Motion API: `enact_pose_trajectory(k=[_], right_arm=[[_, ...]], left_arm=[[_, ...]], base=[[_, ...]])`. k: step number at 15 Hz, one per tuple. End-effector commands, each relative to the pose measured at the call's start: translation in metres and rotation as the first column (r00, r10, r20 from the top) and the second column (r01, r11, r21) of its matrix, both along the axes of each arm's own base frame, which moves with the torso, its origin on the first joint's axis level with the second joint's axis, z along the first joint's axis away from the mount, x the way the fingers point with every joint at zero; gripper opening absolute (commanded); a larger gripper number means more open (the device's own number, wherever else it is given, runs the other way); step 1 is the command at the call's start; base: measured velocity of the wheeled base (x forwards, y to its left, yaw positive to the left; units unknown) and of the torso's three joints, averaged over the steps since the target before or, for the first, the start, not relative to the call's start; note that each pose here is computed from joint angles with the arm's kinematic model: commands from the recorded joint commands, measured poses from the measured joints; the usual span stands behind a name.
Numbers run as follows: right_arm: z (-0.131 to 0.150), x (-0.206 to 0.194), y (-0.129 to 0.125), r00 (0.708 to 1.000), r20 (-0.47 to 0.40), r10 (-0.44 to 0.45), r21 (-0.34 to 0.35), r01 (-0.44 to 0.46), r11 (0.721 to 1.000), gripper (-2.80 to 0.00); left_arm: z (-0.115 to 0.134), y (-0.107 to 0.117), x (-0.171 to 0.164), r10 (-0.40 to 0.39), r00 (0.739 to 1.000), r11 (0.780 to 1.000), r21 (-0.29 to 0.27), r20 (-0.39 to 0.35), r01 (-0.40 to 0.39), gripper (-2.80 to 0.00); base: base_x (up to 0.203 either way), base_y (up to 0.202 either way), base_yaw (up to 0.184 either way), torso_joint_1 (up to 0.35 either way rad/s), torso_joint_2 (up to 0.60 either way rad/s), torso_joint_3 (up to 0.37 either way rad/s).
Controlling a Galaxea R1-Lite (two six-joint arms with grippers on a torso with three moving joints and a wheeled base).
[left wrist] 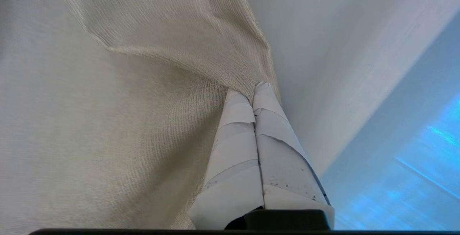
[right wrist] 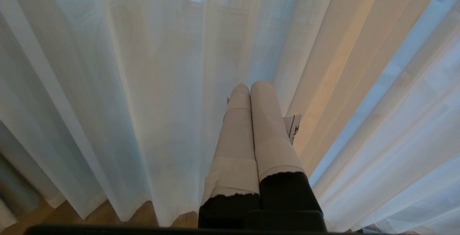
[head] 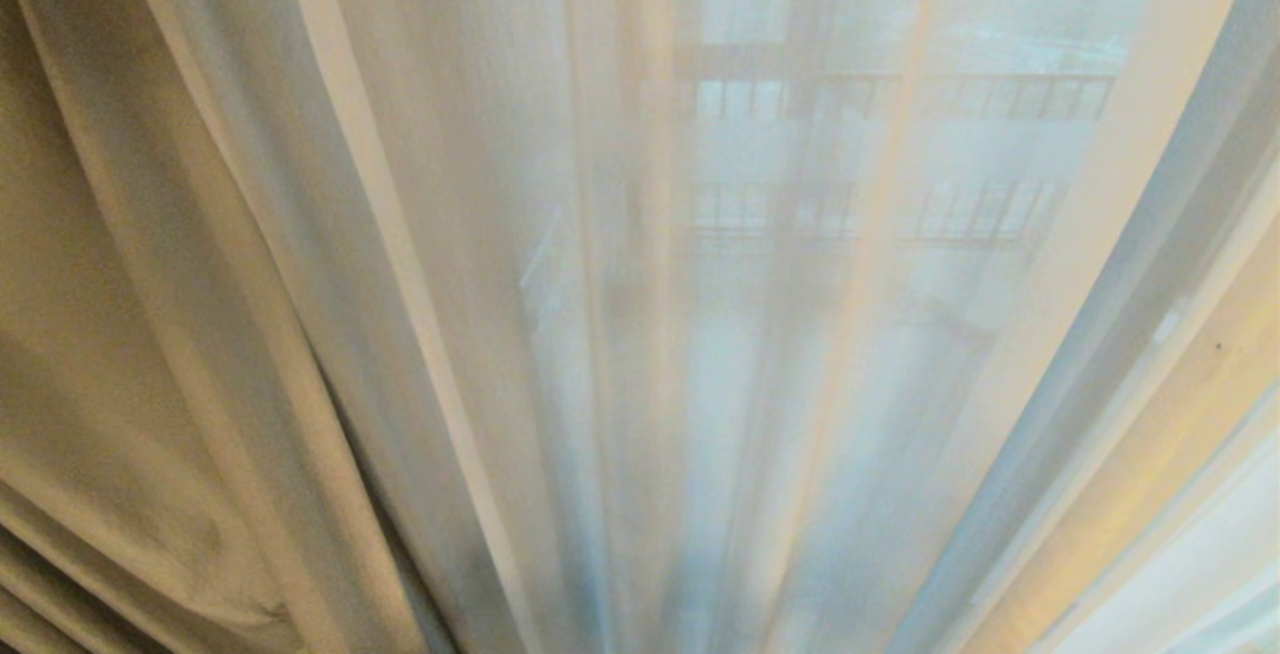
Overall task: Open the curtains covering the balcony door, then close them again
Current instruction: Close the outer curtains on both sides
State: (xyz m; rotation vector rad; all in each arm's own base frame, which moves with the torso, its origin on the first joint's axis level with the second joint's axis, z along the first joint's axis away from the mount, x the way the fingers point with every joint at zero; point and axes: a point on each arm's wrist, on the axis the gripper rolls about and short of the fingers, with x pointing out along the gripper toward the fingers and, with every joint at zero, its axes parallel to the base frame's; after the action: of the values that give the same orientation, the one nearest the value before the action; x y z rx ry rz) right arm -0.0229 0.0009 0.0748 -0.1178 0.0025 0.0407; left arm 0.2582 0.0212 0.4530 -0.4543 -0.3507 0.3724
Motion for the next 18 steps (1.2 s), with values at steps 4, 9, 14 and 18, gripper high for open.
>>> enact_pose_trajectory(k=[4,9,14,18], right_arm=[[0.0,0.0,0.0,1.0,-0.001,-0.001,-0.002,0.001,1.0,-2.8],[0.0,0.0,0.0,1.0,-0.001,0.0,-0.002,0.0,1.0,-2.8],[0.0,0.0,0.0,1.0,-0.001,0.001,-0.002,-0.001,1.0,-2.8],[0.0,0.0,0.0,1.0,-0.001,-0.001,-0.002,0.001,1.0,-2.8]], left_arm=[[-0.001,-0.051,-0.001,-0.137,0.991,0.99,-0.018,-0.002,0.137,-2.8],[-0.003,-0.086,-0.003,-0.227,0.974,0.974,-0.03,-0.01,0.226,-2.8],[-0.008,-0.126,-0.008,-0.287,0.957,0.957,-0.043,-0.029,0.286,-2.8],[-0.01,-0.145,-0.013,-0.313,0.949,0.949,-0.055,-0.039,0.311,-2.8]], base=[[0.0,0.0,0.0,0.0,0.0,0.0],[0.0,0.0,0.0,0.0,0.0,0.0],[0.0,0.0,0.0,0.0,0.0,0.0],[0.0,0.0,0.0,0.0,0.0,0.0]])
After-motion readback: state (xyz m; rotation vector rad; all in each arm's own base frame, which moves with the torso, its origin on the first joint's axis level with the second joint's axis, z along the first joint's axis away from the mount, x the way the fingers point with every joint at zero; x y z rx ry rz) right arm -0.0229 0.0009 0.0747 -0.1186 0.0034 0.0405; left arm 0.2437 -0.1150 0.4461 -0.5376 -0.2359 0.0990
